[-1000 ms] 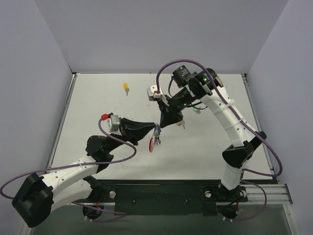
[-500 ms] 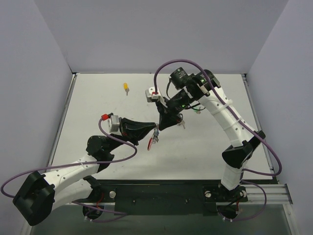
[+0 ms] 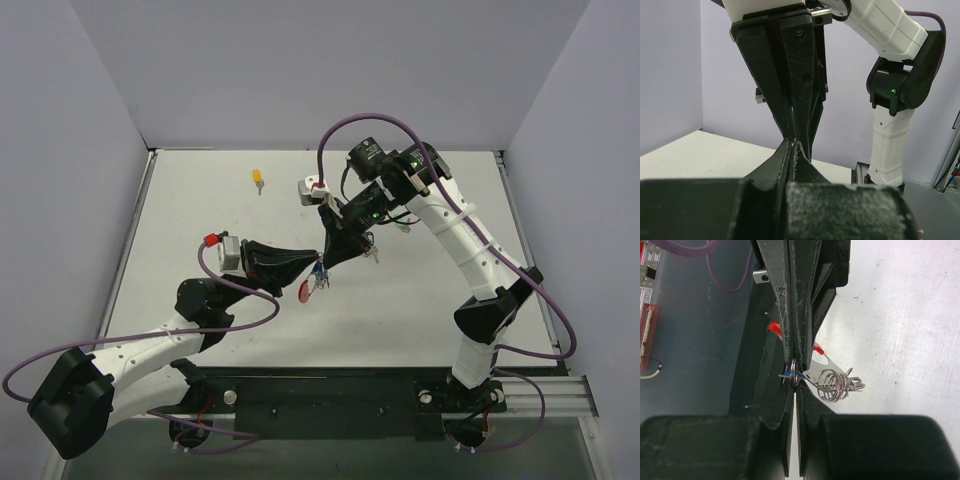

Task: Put the keys on the keyring

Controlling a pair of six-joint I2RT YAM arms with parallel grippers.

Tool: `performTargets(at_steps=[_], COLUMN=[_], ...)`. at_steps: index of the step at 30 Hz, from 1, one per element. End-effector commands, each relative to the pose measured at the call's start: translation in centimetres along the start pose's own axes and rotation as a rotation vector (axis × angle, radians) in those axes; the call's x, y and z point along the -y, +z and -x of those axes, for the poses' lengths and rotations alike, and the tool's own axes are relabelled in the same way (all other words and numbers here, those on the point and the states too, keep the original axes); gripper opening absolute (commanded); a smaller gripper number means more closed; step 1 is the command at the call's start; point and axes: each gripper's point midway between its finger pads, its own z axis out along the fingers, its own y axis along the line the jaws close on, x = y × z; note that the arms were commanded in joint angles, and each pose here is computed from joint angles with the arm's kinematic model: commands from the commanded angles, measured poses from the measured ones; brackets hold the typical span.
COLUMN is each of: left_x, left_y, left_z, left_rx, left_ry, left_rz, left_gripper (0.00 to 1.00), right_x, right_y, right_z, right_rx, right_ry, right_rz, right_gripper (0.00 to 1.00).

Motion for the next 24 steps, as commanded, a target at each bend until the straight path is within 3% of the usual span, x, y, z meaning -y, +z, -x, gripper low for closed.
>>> performTargets(at_steps=[1, 18, 24], left_x=[0.9, 2.2, 2.4], left_y=[0.6, 1.0, 1.1], left_z=[3.3, 4.9, 5.1], left_rx=[0.121, 0.210, 0.227], left_ry=[0.052, 0.007, -0.012], left_rz=[-0.039, -0.111, -0.127], left_gripper=[0.00, 0.00, 0.00], right_x=[-1.7, -2.3, -2.4], right_y=[0.7, 1.0, 0.9], right_z=[0.5, 1.7, 1.8], right_rx=[0.044, 0.125, 0.134], right_ry=[0.064, 0.097, 0.098], right_rz=[0.106, 0.189, 0.196], right_gripper=[0.00, 0.02, 0.10])
